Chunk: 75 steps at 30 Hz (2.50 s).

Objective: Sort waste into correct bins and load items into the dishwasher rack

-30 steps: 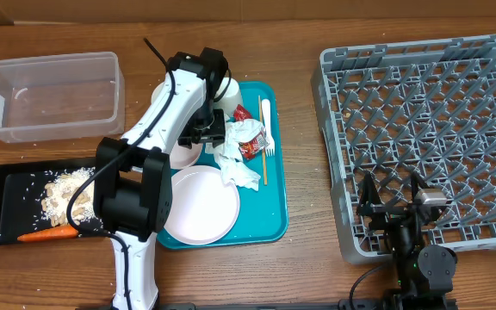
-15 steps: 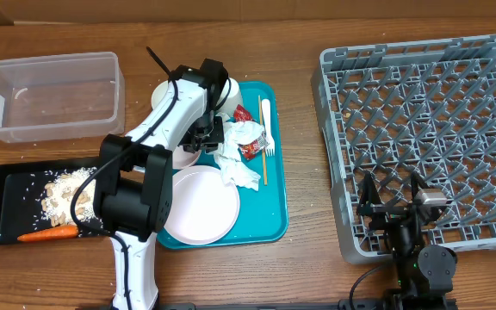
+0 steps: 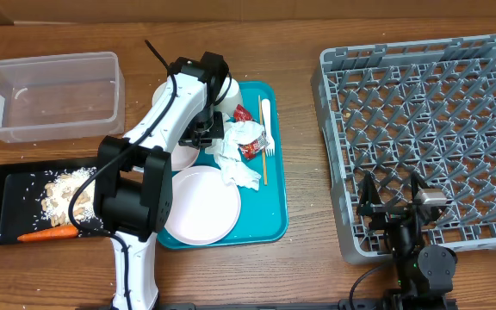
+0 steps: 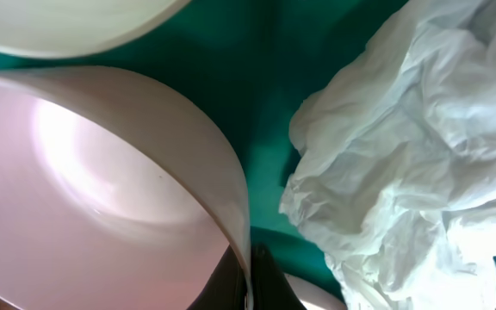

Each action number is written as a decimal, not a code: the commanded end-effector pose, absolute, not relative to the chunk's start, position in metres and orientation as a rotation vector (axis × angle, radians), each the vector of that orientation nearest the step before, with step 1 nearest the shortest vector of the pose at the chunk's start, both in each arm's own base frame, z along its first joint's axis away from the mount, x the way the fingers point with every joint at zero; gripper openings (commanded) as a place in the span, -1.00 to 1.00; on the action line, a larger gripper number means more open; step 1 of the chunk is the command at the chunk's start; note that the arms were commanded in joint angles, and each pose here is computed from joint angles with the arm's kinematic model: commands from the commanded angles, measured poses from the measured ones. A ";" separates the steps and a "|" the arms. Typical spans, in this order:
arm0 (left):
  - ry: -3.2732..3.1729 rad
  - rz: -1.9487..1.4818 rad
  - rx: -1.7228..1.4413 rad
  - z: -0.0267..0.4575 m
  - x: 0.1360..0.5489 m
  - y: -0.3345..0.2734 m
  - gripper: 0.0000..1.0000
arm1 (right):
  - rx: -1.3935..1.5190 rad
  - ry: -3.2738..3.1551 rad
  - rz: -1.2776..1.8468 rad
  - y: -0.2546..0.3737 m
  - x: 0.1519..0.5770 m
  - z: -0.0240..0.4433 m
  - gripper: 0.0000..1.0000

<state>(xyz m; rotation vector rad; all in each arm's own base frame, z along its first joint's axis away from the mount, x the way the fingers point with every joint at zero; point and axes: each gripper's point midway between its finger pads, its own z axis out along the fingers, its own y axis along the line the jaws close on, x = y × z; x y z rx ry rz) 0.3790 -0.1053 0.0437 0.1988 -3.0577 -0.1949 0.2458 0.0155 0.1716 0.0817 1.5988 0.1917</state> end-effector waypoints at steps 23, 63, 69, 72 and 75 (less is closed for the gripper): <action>-3.253 -0.092 0.262 0.140 0.388 -0.101 -0.92 | 0.082 1.596 0.180 0.014 0.246 0.169 1.00; -3.096 -0.126 0.236 0.078 0.383 -0.105 -0.40 | 0.082 1.597 0.180 0.014 0.246 0.169 1.00; -3.157 -0.103 0.232 0.094 0.398 -0.108 0.10 | 0.082 1.596 0.180 0.014 0.246 0.169 1.00; -3.189 -0.078 0.205 0.103 0.406 -0.112 0.11 | 0.082 1.596 0.180 0.014 0.246 0.169 1.00; -3.221 -0.037 0.188 0.116 0.413 -0.117 0.12 | 0.082 1.596 0.180 0.014 0.246 0.169 1.00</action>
